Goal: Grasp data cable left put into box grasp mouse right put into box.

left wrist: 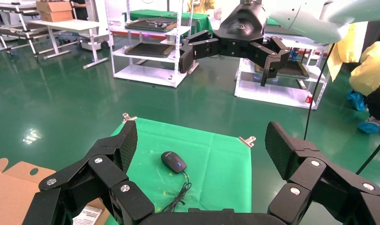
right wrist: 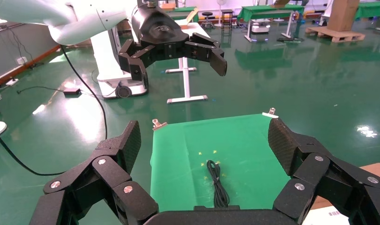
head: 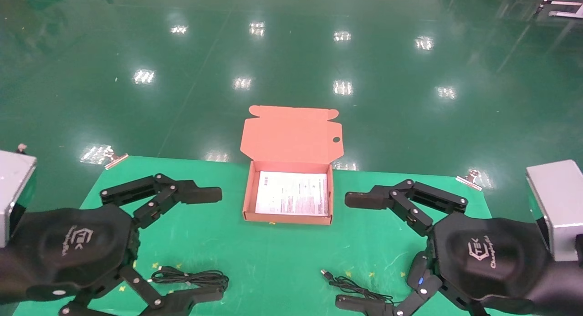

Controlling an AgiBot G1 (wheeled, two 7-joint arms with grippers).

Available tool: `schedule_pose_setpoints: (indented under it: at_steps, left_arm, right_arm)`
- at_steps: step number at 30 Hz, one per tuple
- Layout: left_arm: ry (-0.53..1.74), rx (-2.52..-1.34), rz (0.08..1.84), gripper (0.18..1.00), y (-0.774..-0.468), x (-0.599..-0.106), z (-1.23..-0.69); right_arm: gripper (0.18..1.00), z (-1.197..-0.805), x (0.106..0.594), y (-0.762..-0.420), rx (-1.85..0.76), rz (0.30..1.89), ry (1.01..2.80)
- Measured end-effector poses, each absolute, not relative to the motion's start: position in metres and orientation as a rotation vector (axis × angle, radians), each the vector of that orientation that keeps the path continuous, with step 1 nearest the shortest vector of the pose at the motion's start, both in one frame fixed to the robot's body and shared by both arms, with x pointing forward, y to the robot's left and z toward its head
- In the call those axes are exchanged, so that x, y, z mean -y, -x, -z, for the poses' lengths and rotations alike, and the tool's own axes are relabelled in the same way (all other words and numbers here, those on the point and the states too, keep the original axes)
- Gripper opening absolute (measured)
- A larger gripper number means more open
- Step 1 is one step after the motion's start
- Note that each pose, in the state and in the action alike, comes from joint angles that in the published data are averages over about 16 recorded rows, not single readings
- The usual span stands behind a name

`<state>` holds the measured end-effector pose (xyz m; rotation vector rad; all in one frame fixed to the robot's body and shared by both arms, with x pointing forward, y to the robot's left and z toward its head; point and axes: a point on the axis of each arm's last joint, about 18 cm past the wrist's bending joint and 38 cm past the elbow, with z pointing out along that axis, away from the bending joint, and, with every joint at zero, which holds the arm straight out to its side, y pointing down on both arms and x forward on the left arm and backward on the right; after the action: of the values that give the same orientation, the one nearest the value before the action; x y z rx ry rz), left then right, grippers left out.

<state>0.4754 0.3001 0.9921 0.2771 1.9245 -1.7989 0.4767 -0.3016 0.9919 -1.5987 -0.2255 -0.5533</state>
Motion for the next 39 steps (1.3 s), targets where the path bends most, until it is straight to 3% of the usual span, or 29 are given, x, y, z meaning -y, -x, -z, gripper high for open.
schedule_pose_setpoints:
  at_steps: [23,30,39]
  left_arm:
    - [-0.267,-1.952,1.763,1.001,-0.479,-0.299,-0.988]
    - [-0.245,-2.055,1.632,1.001,-0.489,-0.296,-0.976]
    - [-0.215,-2.251,1.282,1.001,-0.519,-0.292,-0.951]
  right_arm:
    - [1.0,-0.99,0.303,-0.477,0.252,0.597,1.65]
    - [1.0,-0.98,0.304,-0.485,0.329,0.695,1.82]
    - [1.0,-0.958,0.305,-0.518,0.514,0.865,2.164]
